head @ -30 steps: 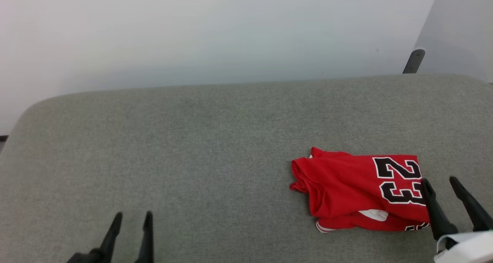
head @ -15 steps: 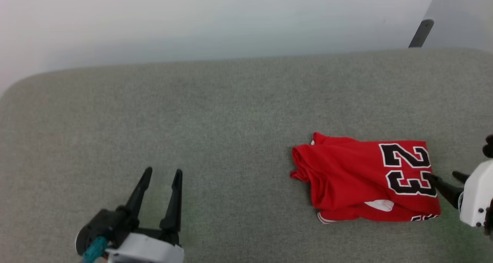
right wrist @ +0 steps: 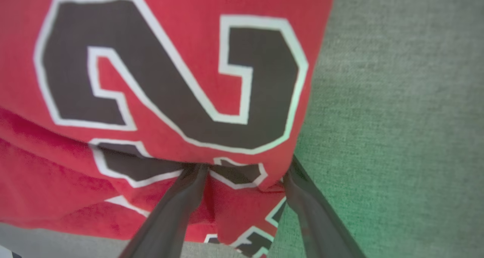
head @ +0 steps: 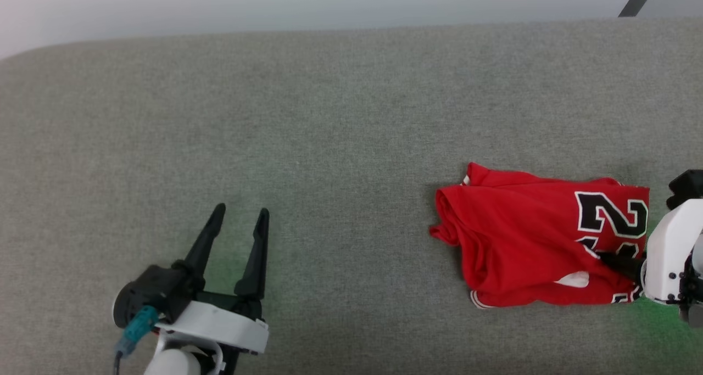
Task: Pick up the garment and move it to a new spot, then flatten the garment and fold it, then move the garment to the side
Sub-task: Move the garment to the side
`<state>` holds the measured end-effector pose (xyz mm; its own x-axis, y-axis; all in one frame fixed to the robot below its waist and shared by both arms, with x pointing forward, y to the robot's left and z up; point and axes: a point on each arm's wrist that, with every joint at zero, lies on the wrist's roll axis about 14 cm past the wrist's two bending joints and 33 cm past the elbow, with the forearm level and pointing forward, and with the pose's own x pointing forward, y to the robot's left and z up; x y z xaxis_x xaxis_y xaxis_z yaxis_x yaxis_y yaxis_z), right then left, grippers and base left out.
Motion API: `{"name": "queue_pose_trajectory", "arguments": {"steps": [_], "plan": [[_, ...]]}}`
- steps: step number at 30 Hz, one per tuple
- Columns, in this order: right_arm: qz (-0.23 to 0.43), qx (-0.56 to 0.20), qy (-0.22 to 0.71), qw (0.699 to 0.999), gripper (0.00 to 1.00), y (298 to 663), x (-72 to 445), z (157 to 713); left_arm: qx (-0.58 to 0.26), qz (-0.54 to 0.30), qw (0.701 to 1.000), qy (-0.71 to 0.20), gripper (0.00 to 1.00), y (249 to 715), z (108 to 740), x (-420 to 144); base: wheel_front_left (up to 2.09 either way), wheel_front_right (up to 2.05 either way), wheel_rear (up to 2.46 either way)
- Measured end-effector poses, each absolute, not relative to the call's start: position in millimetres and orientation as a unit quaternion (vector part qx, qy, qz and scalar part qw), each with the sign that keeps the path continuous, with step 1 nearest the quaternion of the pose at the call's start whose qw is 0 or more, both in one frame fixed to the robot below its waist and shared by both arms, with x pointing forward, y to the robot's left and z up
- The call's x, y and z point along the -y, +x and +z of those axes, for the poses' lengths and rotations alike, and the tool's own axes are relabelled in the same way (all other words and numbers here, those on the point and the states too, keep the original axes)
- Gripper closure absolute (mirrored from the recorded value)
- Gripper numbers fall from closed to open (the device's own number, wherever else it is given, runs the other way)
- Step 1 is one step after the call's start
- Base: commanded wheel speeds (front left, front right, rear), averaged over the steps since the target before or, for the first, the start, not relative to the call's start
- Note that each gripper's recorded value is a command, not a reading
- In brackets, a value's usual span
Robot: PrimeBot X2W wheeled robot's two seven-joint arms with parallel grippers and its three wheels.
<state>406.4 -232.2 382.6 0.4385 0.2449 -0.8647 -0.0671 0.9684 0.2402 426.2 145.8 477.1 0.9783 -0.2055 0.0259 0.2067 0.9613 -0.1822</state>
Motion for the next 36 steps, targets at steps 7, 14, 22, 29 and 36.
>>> {"name": "queue_pose_trajectory", "arguments": {"steps": [7, 14, 22, 29, 36], "plan": [[0.067, -0.453, 0.135, 0.879, 1.00, 426, 240, 394, 0.006, -0.124, 0.989, -0.085, 0.00, 435, 477, -137, 0.00, 0.00, 0.00], [-0.008, -0.380, 0.134, 0.915, 1.00, 434, 308, 429, 0.032, -0.191, 0.979, -0.069, 0.00, 461, 491, -101, 0.00, 0.00, 0.00], [-0.103, -0.350, 0.099, 0.926, 1.00, 435, 389, 452, 0.081, -0.281, 0.955, -0.053, 0.00, 499, 512, -44, 0.00, 0.00, 0.00], [-0.178, -0.349, 0.055, 0.918, 1.00, 430, 444, 455, 0.100, -0.348, 0.931, -0.041, 0.00, 522, 507, -4, 0.00, 0.00, 0.00], [-0.240, -0.338, 0.012, 0.910, 1.00, 429, 487, 449, 0.124, -0.380, 0.916, -0.029, 0.00, 545, 501, 14, 0.00, 0.00, 0.00]]}}
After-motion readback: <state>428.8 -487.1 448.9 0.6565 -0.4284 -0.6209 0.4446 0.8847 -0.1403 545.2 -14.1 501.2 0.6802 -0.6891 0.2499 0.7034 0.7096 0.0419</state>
